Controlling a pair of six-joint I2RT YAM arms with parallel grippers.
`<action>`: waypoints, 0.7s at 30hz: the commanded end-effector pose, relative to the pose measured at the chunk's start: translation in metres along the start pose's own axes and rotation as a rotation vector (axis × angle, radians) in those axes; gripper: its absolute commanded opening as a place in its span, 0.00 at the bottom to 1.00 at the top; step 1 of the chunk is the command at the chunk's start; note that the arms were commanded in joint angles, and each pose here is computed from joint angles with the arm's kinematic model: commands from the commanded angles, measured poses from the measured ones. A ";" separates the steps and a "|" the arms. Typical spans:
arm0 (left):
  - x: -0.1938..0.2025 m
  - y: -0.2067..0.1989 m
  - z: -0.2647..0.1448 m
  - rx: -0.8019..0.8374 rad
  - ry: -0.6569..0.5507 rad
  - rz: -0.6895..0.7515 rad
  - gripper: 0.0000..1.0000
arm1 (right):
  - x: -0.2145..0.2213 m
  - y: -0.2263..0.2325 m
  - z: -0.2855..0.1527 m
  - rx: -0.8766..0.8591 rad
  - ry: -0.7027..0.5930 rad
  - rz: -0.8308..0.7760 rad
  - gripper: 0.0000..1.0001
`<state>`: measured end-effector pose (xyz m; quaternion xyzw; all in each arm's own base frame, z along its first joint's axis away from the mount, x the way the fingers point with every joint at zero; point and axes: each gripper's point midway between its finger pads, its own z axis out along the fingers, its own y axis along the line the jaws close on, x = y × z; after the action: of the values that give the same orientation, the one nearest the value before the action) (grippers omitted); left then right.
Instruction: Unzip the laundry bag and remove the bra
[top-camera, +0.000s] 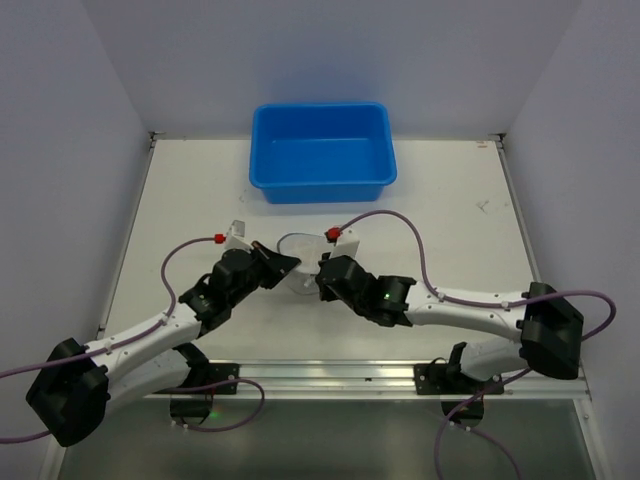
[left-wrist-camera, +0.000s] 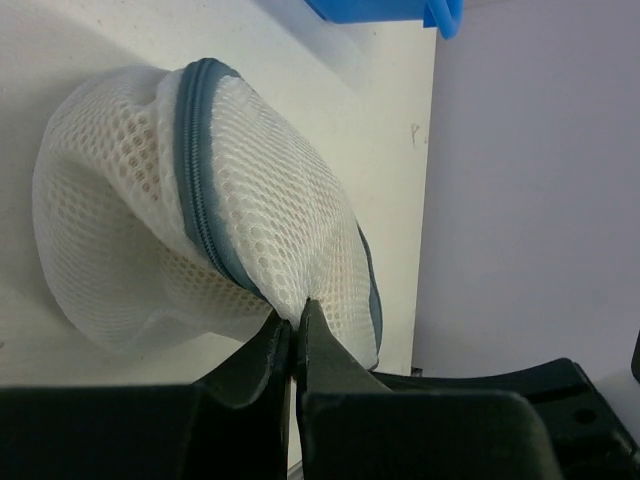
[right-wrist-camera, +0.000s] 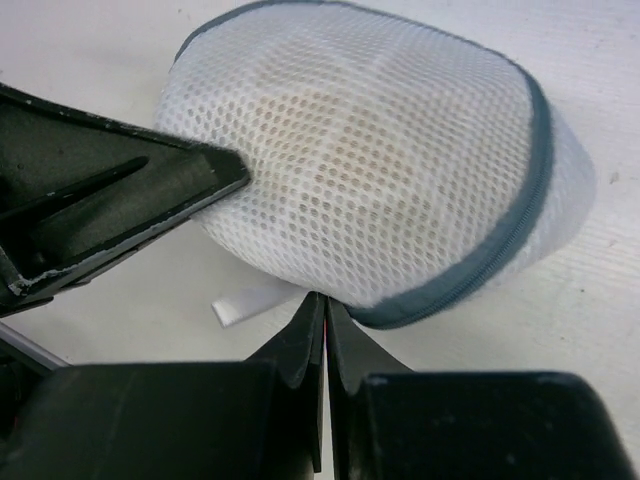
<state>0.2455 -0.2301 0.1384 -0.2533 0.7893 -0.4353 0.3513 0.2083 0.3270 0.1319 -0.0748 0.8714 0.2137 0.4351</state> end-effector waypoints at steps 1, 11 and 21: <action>-0.007 0.011 -0.002 -0.054 -0.030 0.086 0.00 | -0.017 -0.055 -0.010 0.121 -0.037 -0.033 0.00; -0.010 0.006 -0.003 -0.045 0.003 0.240 0.00 | -0.030 -0.101 -0.027 0.171 0.012 -0.193 0.00; -0.007 -0.005 0.003 -0.028 0.042 0.223 0.00 | -0.021 -0.027 -0.038 -0.205 0.085 -0.086 0.20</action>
<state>0.2443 -0.2241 0.1295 -0.1596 0.8350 -0.3747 0.3699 0.2234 0.2400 0.1262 -0.1363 0.8911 0.1679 0.3989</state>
